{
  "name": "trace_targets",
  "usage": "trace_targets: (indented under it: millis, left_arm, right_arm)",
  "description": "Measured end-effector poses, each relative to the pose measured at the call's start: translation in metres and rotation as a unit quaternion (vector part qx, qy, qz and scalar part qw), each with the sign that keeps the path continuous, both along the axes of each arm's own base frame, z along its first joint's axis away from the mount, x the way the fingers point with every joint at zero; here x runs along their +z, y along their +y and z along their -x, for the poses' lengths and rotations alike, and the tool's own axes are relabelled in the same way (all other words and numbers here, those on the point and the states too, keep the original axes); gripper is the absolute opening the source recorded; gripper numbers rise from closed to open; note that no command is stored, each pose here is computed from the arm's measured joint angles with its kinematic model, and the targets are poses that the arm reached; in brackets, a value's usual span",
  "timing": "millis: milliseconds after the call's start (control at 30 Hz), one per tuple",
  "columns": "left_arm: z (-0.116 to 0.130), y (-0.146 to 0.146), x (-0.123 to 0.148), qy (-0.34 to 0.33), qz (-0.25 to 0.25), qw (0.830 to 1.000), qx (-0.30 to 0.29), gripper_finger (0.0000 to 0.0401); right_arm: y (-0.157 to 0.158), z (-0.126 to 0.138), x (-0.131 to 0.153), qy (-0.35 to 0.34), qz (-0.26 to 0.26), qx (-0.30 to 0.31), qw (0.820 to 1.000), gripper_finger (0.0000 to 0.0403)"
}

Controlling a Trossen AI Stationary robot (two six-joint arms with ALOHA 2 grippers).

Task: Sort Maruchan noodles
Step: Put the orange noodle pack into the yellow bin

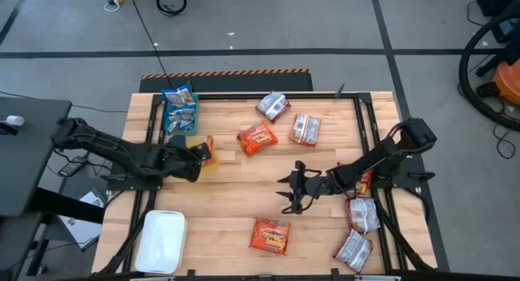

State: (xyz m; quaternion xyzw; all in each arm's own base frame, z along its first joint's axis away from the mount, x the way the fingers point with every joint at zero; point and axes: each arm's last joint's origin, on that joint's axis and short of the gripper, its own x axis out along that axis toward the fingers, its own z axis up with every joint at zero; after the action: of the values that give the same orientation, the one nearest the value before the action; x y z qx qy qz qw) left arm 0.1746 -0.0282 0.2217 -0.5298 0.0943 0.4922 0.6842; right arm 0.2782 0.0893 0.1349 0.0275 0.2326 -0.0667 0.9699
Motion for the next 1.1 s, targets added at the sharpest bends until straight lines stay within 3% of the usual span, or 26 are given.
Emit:
trace_targets:
  millis: [167, 333, 467, 567, 667, 900, 1100]
  left_arm:
    - [0.002, -0.004, 0.001, -0.001, -0.023, 1.0, -0.006, 0.0005]
    - [0.003, -0.005, -0.001, 0.02, -0.027, 0.999, -0.02, 0.0011]
    - [-0.001, -0.009, -0.003, 0.031, -0.021, 0.998, -0.051, 0.0013]
    - [-0.003, -0.013, -0.004, 0.032, -0.025, 0.997, -0.068, 0.0012]
    - [-0.005, -0.013, -0.004, 0.029, -0.03, 0.997, -0.069, 0.0013]
    - [-0.007, -0.014, -0.007, 0.023, -0.019, 0.998, -0.047, 0.0023]
    - [-0.008, -0.014, -0.008, 0.02, -0.013, 0.998, -0.051, 0.004]
  right_arm:
    - [0.005, -0.017, -0.001, 0.015, 0.012, 0.018, 1.0, 0.0199]
    - [-0.009, -0.031, 0.011, 0.059, 0.083, -0.003, 0.995, 0.0199]
    - [-0.029, -0.059, 0.022, 0.064, 0.144, -0.025, 0.987, 0.0199]
    - [-0.043, -0.088, 0.025, 0.048, 0.161, -0.063, 0.984, 0.0199]
    - [-0.053, -0.115, 0.018, 0.037, 0.17, -0.097, 0.98, 0.0199]
    - [-0.054, -0.168, -0.014, 0.035, 0.17, -0.089, 0.981, 0.0199]
    - [-0.045, -0.204, -0.017, -0.008, 0.129, -0.08, 0.988, 0.0199]
